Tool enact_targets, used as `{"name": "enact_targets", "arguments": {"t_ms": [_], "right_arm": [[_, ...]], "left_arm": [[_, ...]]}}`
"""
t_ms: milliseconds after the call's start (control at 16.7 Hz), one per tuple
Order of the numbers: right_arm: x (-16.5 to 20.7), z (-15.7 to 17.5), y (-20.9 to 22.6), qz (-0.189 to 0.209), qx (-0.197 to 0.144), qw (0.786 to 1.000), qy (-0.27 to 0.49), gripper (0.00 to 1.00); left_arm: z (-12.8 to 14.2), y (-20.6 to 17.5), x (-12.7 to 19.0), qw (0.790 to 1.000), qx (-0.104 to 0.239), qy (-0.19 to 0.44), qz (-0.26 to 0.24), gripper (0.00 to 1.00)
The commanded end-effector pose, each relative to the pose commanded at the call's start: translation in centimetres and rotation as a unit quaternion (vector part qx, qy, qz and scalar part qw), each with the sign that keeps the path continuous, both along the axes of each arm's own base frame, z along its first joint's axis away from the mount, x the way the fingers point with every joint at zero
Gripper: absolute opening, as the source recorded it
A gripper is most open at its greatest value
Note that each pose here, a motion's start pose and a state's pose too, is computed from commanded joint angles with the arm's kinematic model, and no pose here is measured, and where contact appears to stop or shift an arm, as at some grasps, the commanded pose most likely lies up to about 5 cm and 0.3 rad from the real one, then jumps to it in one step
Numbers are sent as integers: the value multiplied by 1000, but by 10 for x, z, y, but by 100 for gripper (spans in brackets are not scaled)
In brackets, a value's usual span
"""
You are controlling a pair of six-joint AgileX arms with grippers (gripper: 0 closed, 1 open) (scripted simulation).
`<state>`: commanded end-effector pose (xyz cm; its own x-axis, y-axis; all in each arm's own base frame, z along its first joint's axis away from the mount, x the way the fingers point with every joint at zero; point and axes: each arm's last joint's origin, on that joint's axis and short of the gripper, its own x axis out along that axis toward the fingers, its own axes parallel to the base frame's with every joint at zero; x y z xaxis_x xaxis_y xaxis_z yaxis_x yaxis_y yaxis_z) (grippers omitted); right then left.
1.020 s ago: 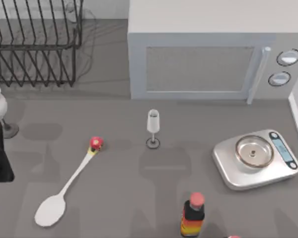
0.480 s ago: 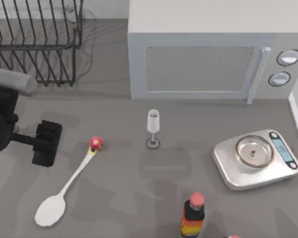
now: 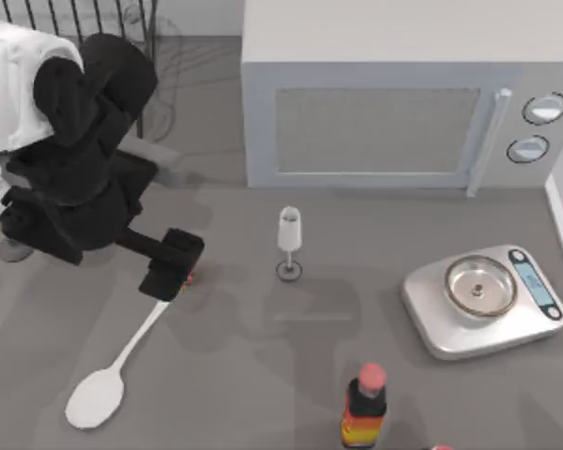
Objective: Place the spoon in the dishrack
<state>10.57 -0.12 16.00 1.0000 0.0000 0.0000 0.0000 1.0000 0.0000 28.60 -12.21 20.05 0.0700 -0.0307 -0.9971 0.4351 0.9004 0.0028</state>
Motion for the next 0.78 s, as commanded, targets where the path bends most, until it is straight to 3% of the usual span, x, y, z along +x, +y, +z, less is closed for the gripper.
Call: {"name": "enact_targets", "arguments": {"t_ms": [180, 600, 780], "right_arm": [[0, 0, 0, 0, 0, 1000, 0, 100], [0, 0, 0, 0, 0, 1000, 0, 100], [0, 0, 0, 0, 0, 1000, 0, 100]], "left_arm": [[-8, -13, 12, 999, 13, 30, -12, 100], [-9, -13, 13, 999, 14, 32, -12, 100], [-30, -15, 15, 999, 16, 35, -14, 100]]}}
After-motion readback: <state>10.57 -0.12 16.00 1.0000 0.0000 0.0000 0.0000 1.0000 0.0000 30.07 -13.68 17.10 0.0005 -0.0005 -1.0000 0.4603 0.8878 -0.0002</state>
